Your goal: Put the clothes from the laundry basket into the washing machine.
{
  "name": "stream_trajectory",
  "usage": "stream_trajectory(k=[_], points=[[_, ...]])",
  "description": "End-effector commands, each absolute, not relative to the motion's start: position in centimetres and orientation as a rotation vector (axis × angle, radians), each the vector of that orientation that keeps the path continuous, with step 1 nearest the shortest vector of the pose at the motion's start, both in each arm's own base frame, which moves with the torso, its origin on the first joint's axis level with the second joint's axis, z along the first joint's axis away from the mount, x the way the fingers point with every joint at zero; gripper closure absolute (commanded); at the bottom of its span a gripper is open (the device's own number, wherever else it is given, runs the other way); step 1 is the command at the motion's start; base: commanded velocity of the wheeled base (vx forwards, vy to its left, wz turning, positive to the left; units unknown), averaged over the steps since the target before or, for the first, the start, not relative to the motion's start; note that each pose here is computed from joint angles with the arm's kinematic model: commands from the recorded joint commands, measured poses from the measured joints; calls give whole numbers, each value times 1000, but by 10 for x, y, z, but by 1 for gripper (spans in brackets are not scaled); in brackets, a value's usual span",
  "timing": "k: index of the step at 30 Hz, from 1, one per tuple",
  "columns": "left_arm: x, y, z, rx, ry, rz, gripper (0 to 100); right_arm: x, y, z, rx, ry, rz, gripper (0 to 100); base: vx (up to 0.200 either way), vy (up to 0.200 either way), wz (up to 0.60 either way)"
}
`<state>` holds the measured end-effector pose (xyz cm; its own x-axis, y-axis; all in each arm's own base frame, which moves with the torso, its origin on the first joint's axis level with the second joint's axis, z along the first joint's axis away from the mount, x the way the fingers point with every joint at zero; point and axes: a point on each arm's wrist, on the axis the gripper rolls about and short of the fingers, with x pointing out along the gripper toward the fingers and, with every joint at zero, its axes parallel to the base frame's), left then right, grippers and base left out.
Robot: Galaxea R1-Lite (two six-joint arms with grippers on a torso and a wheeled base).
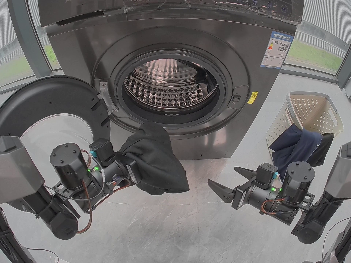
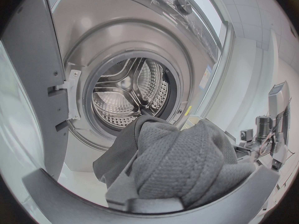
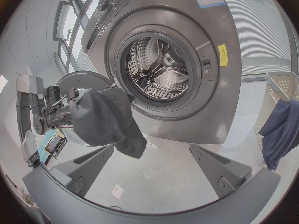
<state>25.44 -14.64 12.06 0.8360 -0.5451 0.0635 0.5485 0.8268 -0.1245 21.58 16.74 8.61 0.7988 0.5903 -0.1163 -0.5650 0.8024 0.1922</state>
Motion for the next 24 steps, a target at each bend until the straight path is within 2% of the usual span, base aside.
stream_trajectory(k=[1, 8, 24], points=[[237, -137, 135, -154, -55, -591, 100, 222, 159, 93, 165, 143, 581, 0, 0, 0, 0], [234, -133, 129, -148, -27, -583, 100, 234, 147, 92, 179, 135, 492, 0, 0, 0, 0], [215, -133, 122, -132, 24, -618, 100, 234, 147, 90, 181, 147, 494, 0, 0, 0, 0]])
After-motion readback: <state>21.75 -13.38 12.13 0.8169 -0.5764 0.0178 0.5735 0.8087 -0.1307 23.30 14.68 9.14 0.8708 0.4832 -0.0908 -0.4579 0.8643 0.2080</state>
